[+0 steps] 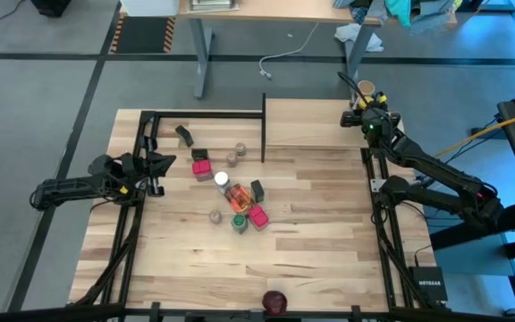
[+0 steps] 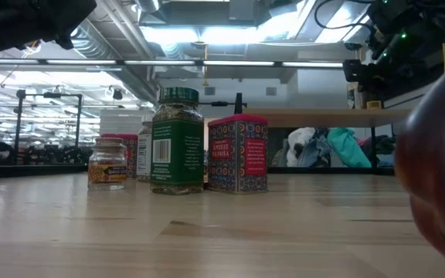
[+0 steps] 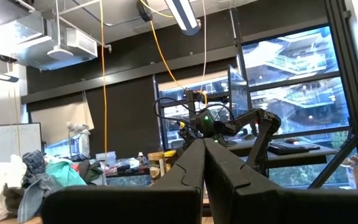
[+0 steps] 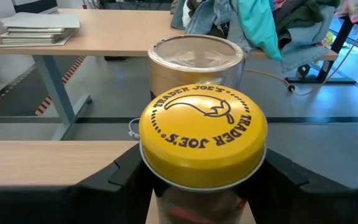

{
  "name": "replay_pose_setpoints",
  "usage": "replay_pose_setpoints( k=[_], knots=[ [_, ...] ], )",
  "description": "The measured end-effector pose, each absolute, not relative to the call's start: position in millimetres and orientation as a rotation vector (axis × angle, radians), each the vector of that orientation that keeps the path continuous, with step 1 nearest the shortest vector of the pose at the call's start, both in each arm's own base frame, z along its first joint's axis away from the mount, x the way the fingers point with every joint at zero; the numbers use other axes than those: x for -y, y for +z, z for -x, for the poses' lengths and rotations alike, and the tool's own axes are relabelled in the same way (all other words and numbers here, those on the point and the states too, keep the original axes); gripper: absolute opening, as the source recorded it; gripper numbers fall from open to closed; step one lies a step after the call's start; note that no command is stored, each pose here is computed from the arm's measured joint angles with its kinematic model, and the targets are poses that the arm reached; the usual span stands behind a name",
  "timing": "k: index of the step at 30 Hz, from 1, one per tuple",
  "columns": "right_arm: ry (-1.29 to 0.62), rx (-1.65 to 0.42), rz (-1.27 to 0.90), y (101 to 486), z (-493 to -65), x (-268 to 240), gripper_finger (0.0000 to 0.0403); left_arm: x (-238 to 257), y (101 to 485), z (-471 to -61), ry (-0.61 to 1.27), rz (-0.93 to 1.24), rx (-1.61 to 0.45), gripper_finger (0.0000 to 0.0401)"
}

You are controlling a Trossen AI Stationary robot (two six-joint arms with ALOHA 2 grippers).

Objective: Shelf spices
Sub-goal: Put the yellow seasoning bottle on the shelf

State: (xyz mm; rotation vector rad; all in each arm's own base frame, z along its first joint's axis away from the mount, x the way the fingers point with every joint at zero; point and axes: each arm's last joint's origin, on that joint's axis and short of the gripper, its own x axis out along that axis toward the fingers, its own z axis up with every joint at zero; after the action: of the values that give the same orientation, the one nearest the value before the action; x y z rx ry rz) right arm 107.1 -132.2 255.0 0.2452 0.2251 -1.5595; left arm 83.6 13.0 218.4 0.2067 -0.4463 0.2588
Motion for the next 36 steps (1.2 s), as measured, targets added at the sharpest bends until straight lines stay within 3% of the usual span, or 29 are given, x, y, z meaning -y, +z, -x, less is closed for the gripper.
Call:
replay_pose_setpoints(
  k=[36],
  knots=[
    [-1.580, -0.226, -0.227, 253.6, -110.3, 140.2, 0.0209, -13.0, 218.4, -83.6, 0.254, -0.188, 0.448, 0.0000]
  ],
)
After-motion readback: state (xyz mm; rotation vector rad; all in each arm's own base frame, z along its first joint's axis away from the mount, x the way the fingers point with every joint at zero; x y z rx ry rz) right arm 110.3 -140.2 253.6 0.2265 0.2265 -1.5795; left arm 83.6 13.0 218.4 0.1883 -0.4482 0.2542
